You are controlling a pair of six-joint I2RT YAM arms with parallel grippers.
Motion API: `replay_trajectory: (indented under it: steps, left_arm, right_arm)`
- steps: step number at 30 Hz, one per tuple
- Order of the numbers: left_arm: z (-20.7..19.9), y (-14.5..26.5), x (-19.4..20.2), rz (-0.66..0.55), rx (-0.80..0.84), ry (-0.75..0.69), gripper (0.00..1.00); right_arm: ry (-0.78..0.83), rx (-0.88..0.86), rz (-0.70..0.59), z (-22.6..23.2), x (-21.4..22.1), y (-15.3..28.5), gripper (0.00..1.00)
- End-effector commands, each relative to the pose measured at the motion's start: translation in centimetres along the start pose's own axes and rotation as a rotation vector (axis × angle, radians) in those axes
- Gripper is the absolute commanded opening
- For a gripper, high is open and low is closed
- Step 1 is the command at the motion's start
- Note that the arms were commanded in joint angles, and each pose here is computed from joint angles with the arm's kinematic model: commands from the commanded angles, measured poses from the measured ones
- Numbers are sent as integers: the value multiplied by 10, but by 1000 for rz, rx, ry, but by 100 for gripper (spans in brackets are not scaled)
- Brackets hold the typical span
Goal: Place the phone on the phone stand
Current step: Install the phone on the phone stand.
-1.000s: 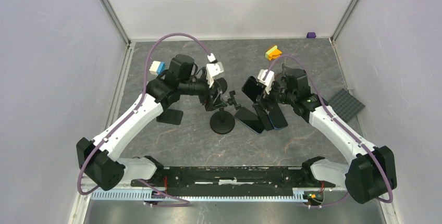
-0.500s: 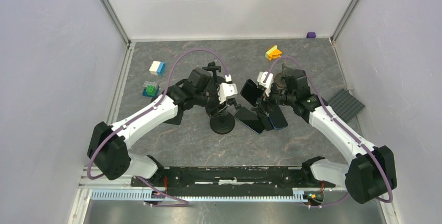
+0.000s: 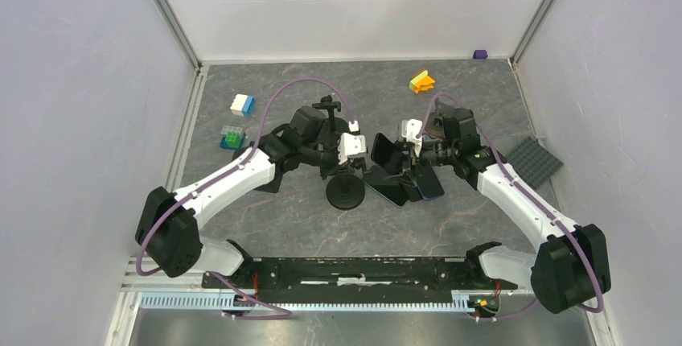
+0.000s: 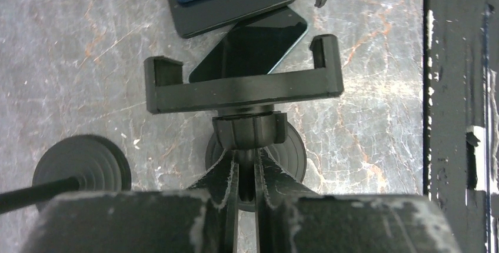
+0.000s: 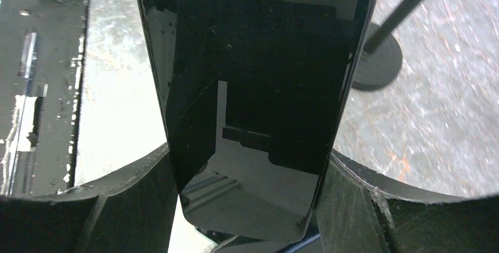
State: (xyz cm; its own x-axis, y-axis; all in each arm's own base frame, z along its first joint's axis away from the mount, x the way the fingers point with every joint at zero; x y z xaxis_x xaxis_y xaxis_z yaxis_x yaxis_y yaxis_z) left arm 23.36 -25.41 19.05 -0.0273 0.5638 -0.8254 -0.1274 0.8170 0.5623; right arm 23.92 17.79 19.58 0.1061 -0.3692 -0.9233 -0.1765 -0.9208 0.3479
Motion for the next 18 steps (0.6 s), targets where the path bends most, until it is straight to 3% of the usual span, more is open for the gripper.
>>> replay_trajectory:
  steps: [1, 11, 18]
  left_arm:
    - [-18, 2, -6, -62, 135, -126, 5]
    - [-29, 2, -11, -160, 264, -146, 2]
    - [-29, -1, -12, -272, 237, -185, 2]
  right_arm:
    - [109, -128, -156, 8, -22, -4, 0]
    - [76, -246, -209, 33, -9, -7, 0]
    - [10, -352, -247, 46, 0, -17, 0]
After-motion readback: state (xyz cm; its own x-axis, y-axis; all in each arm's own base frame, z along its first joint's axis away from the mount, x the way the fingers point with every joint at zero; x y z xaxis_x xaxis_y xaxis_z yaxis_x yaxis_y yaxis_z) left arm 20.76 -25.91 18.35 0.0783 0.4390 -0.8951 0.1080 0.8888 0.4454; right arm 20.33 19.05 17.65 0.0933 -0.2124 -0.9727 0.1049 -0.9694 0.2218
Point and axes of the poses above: each gripper's point midway between its finger pads, its own y axis back along the fingers, its own z axis along the line the jaws close on, x = y × z, the point moved 5 cm from there along y, back along the fingers, and after that the axes turned 4 degrees about y, right-handed, at the moved point
